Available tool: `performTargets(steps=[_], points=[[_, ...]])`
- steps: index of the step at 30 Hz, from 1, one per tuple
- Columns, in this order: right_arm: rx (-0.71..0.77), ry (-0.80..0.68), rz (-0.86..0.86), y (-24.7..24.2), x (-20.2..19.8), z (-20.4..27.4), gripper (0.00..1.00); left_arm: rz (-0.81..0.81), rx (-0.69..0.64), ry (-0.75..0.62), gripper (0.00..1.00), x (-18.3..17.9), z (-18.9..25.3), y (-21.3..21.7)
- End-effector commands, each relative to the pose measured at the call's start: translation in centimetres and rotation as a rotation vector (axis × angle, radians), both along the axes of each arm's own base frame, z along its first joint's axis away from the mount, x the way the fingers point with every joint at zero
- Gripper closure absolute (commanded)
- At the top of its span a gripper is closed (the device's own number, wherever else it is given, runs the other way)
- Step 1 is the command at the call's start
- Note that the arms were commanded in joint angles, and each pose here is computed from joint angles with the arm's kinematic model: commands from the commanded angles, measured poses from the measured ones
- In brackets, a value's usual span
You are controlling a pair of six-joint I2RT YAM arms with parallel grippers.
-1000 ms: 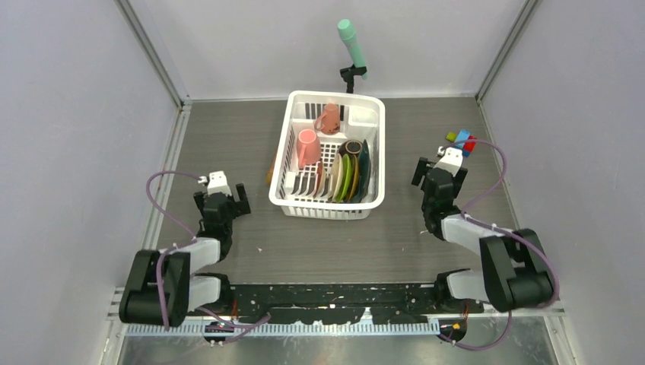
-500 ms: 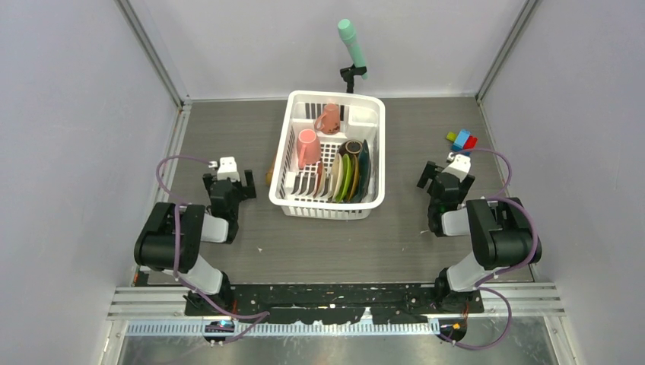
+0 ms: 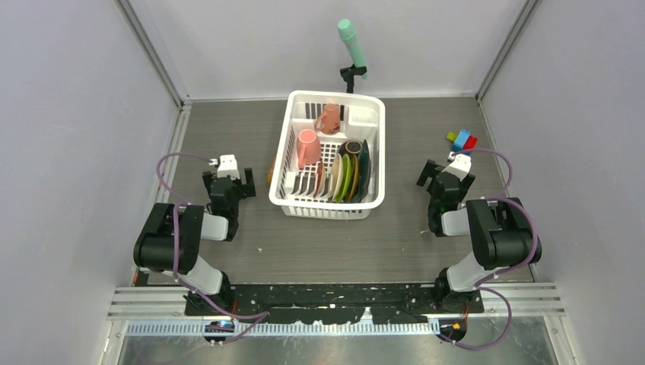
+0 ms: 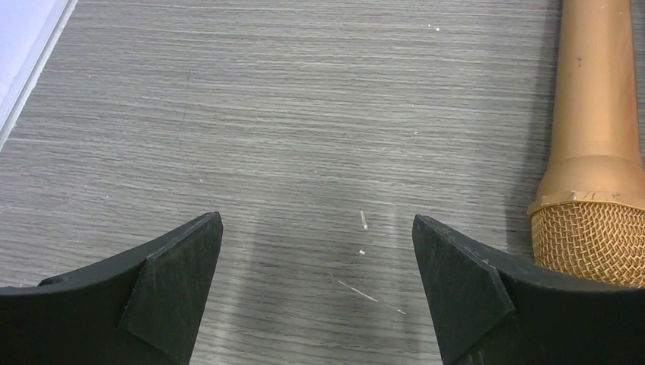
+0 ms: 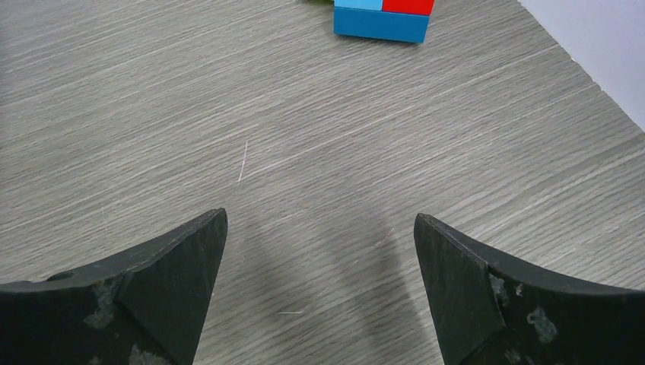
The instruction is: Load the mixed dishes into the dish rack
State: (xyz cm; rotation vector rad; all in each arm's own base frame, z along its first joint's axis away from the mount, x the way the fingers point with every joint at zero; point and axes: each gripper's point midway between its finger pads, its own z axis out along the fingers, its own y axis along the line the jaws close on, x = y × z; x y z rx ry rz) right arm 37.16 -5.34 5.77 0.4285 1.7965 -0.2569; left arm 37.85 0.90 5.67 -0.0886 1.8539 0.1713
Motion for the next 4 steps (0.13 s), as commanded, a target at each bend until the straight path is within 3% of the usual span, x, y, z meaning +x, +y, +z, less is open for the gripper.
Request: performTargets(steps=[1, 4], points=[[0.005, -0.077, -0.008, -0.05, 0.84, 1.76, 0.0, 0.005, 0.009, -0.058, 0.0, 1.18, 1.85, 0.03], [0.005, -0.078, -0.008, -0.06, 0.83, 1.79, 0.0, 0.003, 0.01, -0.059, 0.0, 1.14, 1.88, 0.02]])
